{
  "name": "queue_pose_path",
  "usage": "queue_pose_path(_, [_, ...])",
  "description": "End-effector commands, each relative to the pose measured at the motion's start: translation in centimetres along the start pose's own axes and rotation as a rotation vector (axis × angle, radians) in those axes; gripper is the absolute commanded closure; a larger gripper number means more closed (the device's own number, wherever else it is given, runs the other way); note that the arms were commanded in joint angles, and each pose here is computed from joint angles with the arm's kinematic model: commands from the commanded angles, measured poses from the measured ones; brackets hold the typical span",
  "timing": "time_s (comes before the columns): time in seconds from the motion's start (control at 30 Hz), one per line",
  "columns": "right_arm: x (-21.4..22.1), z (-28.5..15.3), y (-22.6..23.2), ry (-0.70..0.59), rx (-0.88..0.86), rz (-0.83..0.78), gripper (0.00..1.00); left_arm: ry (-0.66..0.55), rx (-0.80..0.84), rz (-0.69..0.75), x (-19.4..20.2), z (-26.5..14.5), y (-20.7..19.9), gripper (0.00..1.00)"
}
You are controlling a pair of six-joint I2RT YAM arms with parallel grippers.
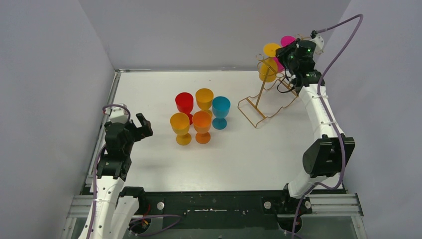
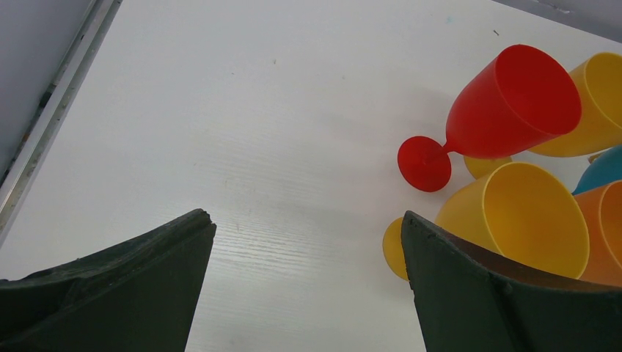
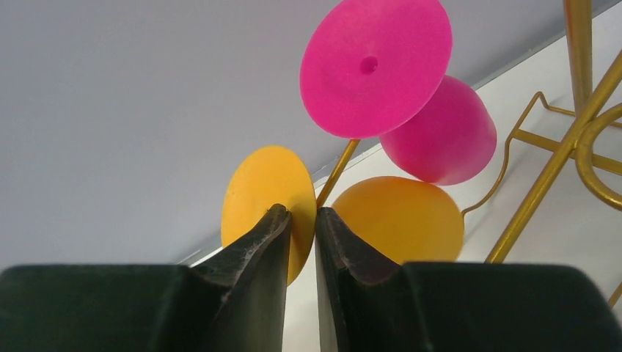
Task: Take the wine glass off the wine glass rack
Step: Pick up the wine glass from the wine rack.
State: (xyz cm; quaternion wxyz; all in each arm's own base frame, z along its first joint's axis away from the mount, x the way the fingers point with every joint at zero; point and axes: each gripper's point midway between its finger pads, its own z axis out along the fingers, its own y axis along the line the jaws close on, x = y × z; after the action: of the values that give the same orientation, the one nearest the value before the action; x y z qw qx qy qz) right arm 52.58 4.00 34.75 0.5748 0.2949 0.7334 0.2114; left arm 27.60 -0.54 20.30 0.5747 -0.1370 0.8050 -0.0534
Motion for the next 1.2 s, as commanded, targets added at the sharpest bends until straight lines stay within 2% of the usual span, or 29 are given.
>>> queue_pose_path(0.0, [-1.5, -1.9, 0.8, -0.044, -0.023, 0.003, 0.84, -0.044, 0.019, 0.005, -1.2, 0.1, -0.4, 0.03])
queue_pose_path(0.1, [-1.8, -2.3, 1.0, -0.053, -0.032, 0.002, 0.91, -0.043, 0.02, 0.004, -1.2, 0.1, -0.4, 0.03])
queue_pose_path(0.33, [-2.0, -2.9, 1.2, -0.064, -0.042, 0.005, 0.95, -0.043, 0.02, 0.004, -1.2, 0.1, -0.4, 0.03])
queue_pose_path(0.43, [-2.1, -3.0, 1.5, -0.07, -0.061, 0.018, 1.0, -0.041, 0.022, 0.004, -1.1, 0.1, -0.4, 0.03])
queue_pose_path(0.67, [-2.2, -3.0, 2.8, -0.078, -0.151, 0.118, 1.0, -0.042, 0.022, 0.006, -1.2, 0.1, -0.4, 0.02])
queue_pose_path(1.17, [-4.3, -4.2, 2.7, -0.227, -0.253, 0.337, 1.0, -0.046, 0.022, 0.005, -1.3, 0.0, -0.4, 0.03])
